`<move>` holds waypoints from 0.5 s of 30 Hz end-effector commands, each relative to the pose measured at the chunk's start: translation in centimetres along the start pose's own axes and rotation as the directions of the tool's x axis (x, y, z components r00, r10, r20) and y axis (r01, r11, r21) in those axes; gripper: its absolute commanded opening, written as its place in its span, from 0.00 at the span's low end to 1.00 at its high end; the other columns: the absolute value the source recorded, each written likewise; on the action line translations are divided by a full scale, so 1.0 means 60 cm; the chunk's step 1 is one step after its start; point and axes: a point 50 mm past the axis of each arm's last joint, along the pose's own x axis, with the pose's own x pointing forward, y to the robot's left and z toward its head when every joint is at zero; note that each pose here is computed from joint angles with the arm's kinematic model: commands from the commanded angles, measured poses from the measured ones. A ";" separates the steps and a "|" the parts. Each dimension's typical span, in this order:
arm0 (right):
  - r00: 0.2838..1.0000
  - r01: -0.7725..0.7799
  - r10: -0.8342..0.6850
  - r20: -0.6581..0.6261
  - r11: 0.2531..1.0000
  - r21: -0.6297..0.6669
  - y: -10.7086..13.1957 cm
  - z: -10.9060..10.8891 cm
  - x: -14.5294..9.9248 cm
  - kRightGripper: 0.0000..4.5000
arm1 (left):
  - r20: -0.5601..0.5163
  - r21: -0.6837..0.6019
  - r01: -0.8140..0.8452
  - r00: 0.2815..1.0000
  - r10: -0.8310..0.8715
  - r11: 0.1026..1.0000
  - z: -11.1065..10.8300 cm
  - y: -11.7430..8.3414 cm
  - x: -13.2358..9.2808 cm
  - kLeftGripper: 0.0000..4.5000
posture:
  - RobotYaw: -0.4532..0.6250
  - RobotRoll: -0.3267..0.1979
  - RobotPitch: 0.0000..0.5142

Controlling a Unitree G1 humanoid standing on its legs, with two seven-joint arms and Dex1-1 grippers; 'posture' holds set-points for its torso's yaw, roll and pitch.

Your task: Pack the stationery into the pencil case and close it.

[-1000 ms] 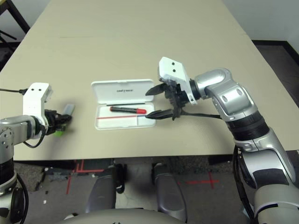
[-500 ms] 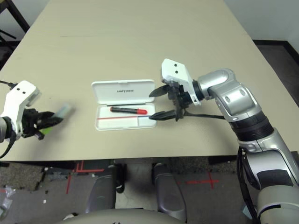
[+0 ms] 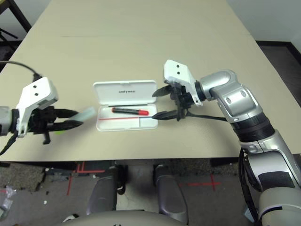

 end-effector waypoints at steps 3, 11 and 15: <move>1.000 0.000 0.000 -0.019 1.000 0.004 0.001 -0.010 0.003 1.00 | 0.026 0.080 0.086 0.996 -0.088 0.993 0.025 -0.003 0.044 0.24 | 0.40 0.62 0.37; 1.000 0.005 -0.005 -0.026 1.000 0.006 0.001 -0.015 0.004 1.00 | 0.026 0.166 0.137 0.989 -0.144 0.977 0.053 0.000 0.083 0.24 | 0.39 0.62 0.37; 0.999 0.011 -0.011 -0.033 1.000 0.003 0.001 -0.018 0.005 1.00 | 0.008 0.205 0.144 0.989 -0.149 0.968 0.062 0.003 0.101 0.24 | 0.39 0.62 0.37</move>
